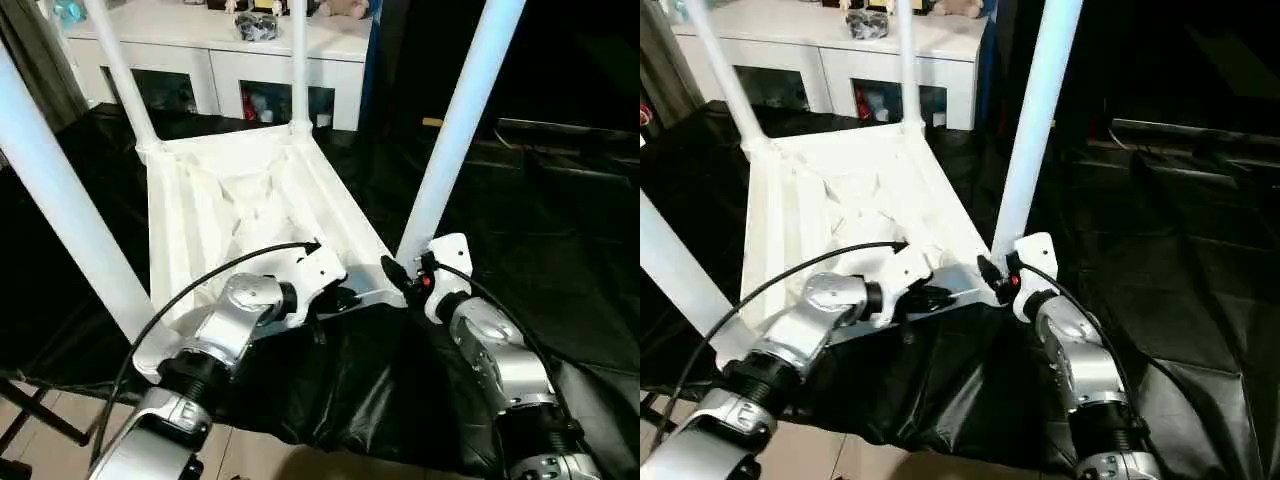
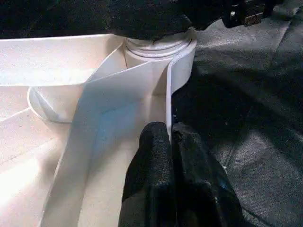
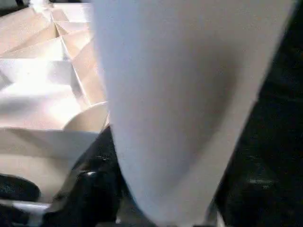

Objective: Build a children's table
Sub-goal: Rotate leg to tighten

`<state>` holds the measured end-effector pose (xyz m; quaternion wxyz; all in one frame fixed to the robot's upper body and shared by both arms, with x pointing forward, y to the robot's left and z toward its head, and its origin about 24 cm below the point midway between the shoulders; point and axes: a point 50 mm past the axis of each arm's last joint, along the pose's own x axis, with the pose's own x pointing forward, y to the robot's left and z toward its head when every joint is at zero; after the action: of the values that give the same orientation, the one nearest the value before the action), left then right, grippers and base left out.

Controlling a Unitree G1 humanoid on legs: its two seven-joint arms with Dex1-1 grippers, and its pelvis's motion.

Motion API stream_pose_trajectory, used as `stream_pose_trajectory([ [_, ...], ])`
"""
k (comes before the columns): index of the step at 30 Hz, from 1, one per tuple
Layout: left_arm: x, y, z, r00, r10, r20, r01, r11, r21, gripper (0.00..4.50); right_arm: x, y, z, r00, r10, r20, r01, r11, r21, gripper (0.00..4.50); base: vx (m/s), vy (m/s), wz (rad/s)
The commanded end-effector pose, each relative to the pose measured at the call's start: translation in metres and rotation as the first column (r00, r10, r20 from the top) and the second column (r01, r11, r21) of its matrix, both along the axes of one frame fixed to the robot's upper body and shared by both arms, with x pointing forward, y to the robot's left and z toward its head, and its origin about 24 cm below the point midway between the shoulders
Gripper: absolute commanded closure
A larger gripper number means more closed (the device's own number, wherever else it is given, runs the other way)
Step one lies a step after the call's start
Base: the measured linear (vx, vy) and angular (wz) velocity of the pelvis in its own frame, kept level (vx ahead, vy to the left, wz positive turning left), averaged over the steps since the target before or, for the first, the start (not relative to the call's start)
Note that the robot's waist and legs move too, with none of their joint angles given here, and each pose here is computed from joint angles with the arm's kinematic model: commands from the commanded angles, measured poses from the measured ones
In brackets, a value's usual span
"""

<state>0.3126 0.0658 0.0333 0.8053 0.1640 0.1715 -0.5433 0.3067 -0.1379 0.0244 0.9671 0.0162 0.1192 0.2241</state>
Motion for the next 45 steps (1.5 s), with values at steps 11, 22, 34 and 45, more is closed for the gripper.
stream_pose_trajectory([
  [11, -0.013, -0.016, 0.021, 0.972, -0.233, 0.028, 0.235, 0.964, -0.122, 4.50, -0.028, 0.019, -0.012, 0.931, 0.355, -0.086, -0.349, 0.934, 0.074, 1.47, 0.000, 0.000, 0.00],
  [22, -0.013, 0.027, 0.022, 0.931, -0.363, -0.045, 0.361, 0.932, -0.045, 4.50, -0.054, -0.015, 0.010, 0.697, 0.713, -0.081, -0.711, 0.701, 0.052, 1.47, 0.000, 0.000, 0.00],
  [34, -0.007, 0.055, 0.026, 0.922, -0.382, -0.067, 0.385, 0.922, 0.031, 4.50, -0.059, -0.027, 0.016, 0.587, 0.798, -0.133, -0.802, 0.596, 0.034, 1.79, 0.000, 0.000, 0.00],
  [45, -0.008, 0.050, 0.024, 0.924, -0.377, -0.062, 0.378, 0.926, -0.001, 4.50, -0.063, -0.020, 0.013, 0.581, 0.804, -0.127, -0.804, 0.591, 0.067, 2.45, 0.000, 0.000, 0.00],
])
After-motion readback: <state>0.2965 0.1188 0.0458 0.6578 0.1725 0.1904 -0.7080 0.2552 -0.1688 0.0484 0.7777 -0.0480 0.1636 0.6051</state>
